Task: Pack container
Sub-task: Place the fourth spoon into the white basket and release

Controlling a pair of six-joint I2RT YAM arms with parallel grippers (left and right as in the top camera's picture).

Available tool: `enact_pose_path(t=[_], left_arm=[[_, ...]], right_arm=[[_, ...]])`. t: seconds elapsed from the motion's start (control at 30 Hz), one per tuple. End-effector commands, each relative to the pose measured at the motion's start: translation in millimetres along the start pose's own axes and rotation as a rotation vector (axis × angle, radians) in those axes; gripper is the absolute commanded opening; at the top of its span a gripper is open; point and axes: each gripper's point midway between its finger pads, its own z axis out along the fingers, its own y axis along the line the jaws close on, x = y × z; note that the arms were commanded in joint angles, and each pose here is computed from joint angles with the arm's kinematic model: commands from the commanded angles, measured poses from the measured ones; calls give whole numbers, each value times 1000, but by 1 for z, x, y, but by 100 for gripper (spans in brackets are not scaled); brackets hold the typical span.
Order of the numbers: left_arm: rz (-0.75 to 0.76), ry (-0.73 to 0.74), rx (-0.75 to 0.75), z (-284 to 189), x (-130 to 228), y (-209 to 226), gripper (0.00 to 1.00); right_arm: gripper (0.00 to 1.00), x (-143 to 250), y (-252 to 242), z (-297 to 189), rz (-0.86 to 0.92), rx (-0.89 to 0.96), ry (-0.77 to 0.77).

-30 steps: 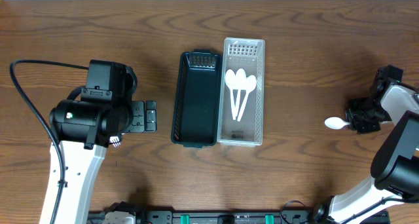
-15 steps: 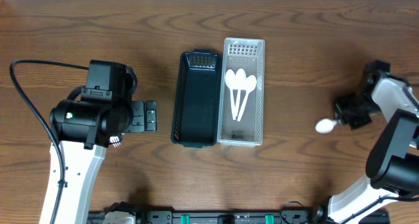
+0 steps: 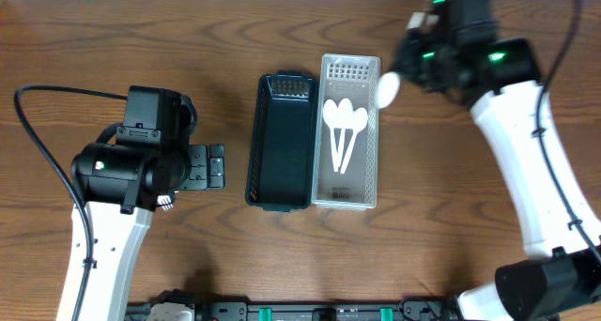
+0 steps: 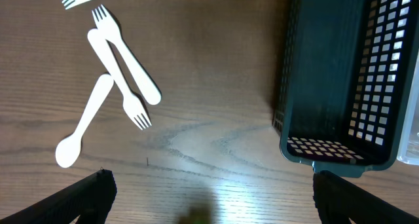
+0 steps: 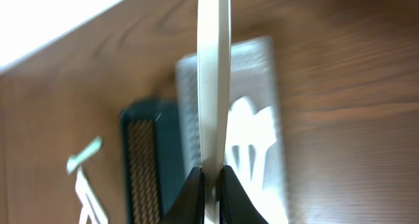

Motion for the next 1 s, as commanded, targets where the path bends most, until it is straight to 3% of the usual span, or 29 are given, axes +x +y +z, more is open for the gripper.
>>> enact_pose_path(t=[0.0, 0.23, 0.4, 0.57, 0.67, 0.97], left_arm=[[-3, -7, -17, -2, -3, 4, 98], [-3, -7, -17, -2, -3, 4, 98], [-3, -6, -17, -2, -3, 4, 98], [-3, -6, -17, -2, -3, 4, 98], [-2, -6, -17, -2, -3, 4, 98], [-3, -6, -17, -2, -3, 4, 98]], right_arm=[[1, 23, 9, 21, -93, 64, 34], [2, 86, 7, 83, -173, 172, 245], [6, 111, -10, 121, -191, 240, 342], [44, 117, -19, 132, -232, 258, 378], [57, 112, -17, 130, -260, 250, 363], [60, 65, -12, 95, -269, 199, 259]])
